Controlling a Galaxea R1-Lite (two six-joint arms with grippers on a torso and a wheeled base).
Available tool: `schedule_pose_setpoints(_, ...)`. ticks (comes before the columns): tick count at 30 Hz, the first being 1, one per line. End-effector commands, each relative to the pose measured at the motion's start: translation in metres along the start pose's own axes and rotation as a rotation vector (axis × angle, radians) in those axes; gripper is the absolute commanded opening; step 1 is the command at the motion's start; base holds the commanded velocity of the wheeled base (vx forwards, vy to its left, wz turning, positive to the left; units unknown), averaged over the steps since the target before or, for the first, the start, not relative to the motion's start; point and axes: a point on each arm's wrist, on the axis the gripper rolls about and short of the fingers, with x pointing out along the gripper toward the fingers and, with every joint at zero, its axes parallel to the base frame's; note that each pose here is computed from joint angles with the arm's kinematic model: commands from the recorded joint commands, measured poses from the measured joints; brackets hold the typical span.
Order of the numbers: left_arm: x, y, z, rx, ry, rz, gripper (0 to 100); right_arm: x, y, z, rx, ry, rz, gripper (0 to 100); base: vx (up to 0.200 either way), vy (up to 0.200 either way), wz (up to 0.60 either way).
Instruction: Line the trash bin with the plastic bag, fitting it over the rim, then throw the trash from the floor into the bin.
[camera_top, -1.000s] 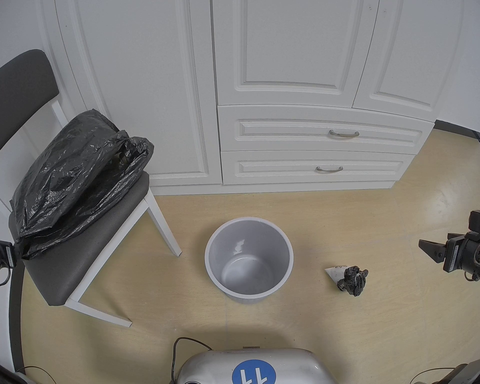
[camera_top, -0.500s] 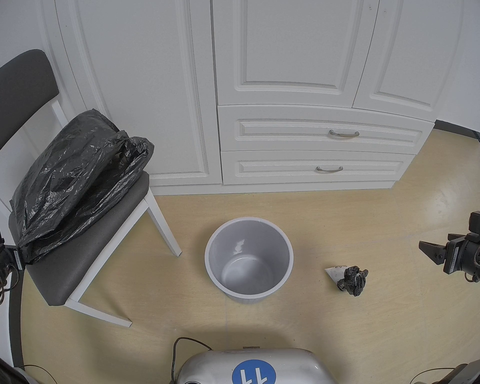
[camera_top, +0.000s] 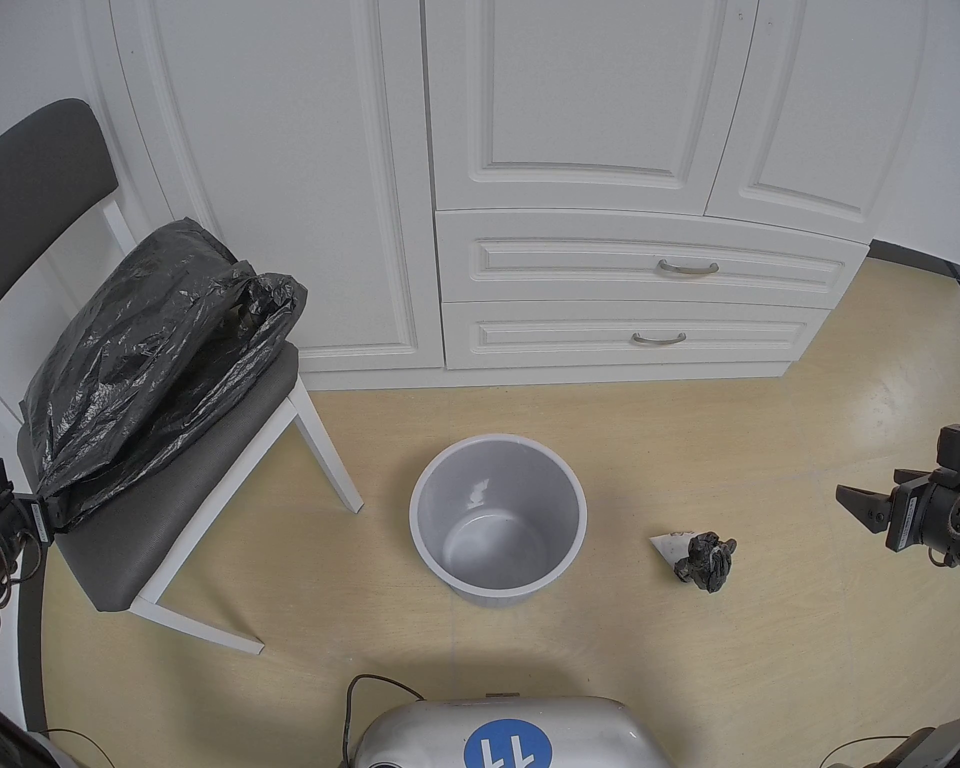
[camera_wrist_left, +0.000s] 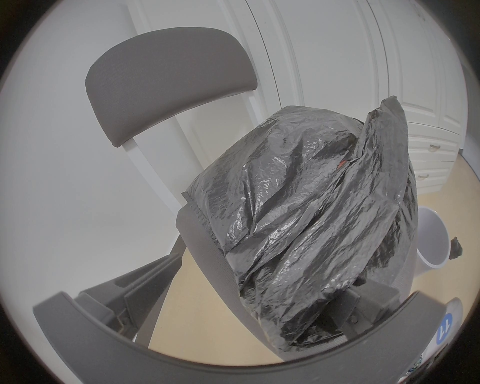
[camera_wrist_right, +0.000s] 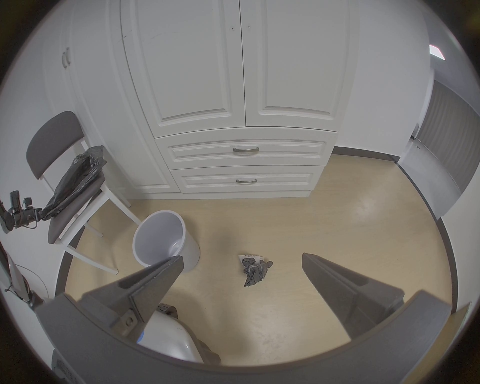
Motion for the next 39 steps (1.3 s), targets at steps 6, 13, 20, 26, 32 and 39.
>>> schedule_pose_setpoints(6, 0.004, 0.004, -0.002, -0.011, 0.0, -0.03, 100, 0.0, 0.0, 0.0, -0.001, -0.001, 0.003, 100, 0.0, 0.0, 0.0)
schedule_pose_setpoints(13, 0.007, 0.003, -0.003, -0.014, 0.005, -0.052, 100, 0.0, 0.0, 0.0, -0.015, 0.0, 0.003, 100, 0.0, 0.0, 0.0)
schedule_pose_setpoints(20, 0.007, 0.002, -0.005, -0.013, 0.013, -0.055, 0, 0.001, 0.0, -0.001, -0.021, 0.005, 0.002, 100, 0.0, 0.0, 0.0)
schedule_pose_setpoints(26, 0.004, 0.003, -0.001, -0.006, -0.006, -0.047, 0, -0.001, 0.0, -0.001, -0.023, -0.004, 0.002, 100, 0.0, 0.0, 0.0)
schedule_pose_setpoints(32, 0.003, 0.002, -0.001, 0.001, -0.011, -0.049, 0, -0.001, 0.0, -0.003, -0.033, 0.002, 0.002, 100, 0.0, 0.0, 0.0)
schedule_pose_setpoints(39, -0.008, -0.002, 0.008, 0.037, -0.136, -0.03, 0, -0.009, 0.006, -0.006, -0.081, -0.018, 0.038, 100, 0.0, 0.0, 0.0)
